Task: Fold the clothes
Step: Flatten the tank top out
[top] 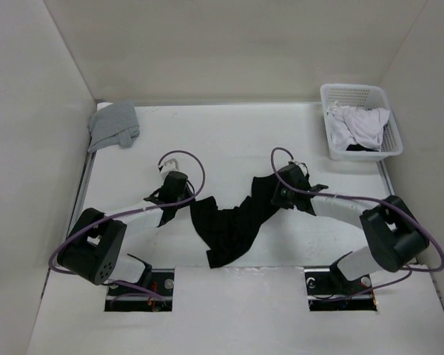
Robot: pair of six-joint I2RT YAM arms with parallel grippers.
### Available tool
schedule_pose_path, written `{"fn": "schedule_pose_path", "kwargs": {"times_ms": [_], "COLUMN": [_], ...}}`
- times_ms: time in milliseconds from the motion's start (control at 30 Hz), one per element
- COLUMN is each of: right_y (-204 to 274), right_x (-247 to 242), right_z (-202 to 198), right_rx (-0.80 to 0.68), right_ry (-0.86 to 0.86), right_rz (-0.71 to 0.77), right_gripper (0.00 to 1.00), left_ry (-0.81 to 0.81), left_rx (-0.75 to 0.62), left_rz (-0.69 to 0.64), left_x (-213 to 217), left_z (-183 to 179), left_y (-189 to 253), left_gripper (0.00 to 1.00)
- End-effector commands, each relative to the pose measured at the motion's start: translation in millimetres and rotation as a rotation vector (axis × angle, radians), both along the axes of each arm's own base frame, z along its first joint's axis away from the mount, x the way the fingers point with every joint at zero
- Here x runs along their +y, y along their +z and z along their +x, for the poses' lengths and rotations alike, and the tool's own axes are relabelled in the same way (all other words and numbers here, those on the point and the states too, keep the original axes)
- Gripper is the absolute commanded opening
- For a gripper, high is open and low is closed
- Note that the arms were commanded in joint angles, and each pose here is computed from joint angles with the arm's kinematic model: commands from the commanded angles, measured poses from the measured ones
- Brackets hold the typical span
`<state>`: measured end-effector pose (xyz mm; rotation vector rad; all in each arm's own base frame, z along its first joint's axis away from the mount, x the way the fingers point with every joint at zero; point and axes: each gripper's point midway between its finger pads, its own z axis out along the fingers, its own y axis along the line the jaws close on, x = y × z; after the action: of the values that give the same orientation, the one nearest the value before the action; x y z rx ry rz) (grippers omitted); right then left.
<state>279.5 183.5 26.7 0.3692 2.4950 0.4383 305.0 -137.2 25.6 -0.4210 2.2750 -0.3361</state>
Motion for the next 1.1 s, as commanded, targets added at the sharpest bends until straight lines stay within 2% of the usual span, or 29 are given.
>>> {"fn": "schedule_pose_path", "kwargs": {"times_ms": [0,67,133,233,300,333,400,467,533,600,633,700,767,833,900,933,967,1033,1067], "right_y": [33.7,57.0,76.7,96.6,106.9,113.5,117.6,112.5,95.4,67.7,59.5,39.5,24.0,21.7,20.4,22.5,27.7,37.3,50.7], "right_x": [25.1,33.0,37.9,31.0,25.6,20.2,11.4,7.3,0.0,10.1,14.5,27.0,38.3,42.7,53.5,55.7,55.6,53.9,53.4], "right_z": [65.2,107.1,146.0,186.4,192.2,191.5,182.2,168.4,148.7,120.8,112.2,92.6,87.1,93.6,112.0,129.2,148.4,173.8,190.7], "right_rx": [-0.124,-0.188,-0.245,-0.305,-0.336,-0.362,-0.384,-0.371,-0.330,-0.259,-0.238,-0.195,-0.160,-0.157,-0.150,-0.152,-0.163,-0.180,-0.198], "right_ry": [0.004,-0.003,-0.019,-0.062,-0.068,-0.071,-0.068,-0.068,-0.076,-0.042,-0.026,0.017,0.047,0.050,0.059,0.051,0.041,0.022,0.015], "right_rz": [0.106,0.123,0.129,0.149,0.166,0.175,0.177,0.170,0.153,0.149,0.146,0.124,0.117,0.119,0.133,0.144,0.143,0.136,0.141], "right_gripper": [0.09,0.06,0.09,0.34,0.44,0.49,0.52,0.49,0.39,0.39,0.41,0.51,0.56,0.54,0.33,0.18,0.11,0.09,0.14], "left_ry": [-0.005,0.013,0.030,0.036,0.035,0.024,0.008,0.008,0.013,0.058,0.065,0.054,0.001,-0.009,-0.015,-0.016,-0.016,-0.024,-0.029], "left_rx": [0.017,-0.008,-0.023,-0.033,-0.023,-0.003,0.040,0.069,0.059,0.040,0.039,0.052,0.084,0.098,0.113,0.118,0.120,0.124,0.128], "left_rz": [-0.017,-0.033,-0.041,-0.044,-0.041,-0.033,-0.013,0.005,0.004,0.013,0.020,0.027,0.033,0.046,0.052,0.049,0.046,0.043,0.046], "left_x": [-2.0,0.4,2.7,4.3,6.3,7.2,10.1,15.3,18.3,28.0,30.2,29.1,15.1,12.5,10.4,9.9,9.3,6.4,5.6], "left_z": [-8.4,-6.5,-4.5,-4.9,-10.8,-18.0,-33.4,-46.8,-53.8,-58.1,-58.6,-61.7,-68.1,-71.0,-74.4,-75.1,-75.7,-76.9,-77.9], "left_y": [-5.2,2.4,6.9,11.5,8.4,3.6,-5.8,-12.9,-9.9,-2.4,-0.6,1.4,1.3,-0.7,-4.0,-4.7,-4.9,-4.6,-4.7], "left_gripper": [0.17,0.14,0.14,0.19,0.24,0.26,0.28,0.30,0.31,0.38,0.39,0.42,0.45,0.46,0.46,0.46,0.46,0.46,0.46]}}
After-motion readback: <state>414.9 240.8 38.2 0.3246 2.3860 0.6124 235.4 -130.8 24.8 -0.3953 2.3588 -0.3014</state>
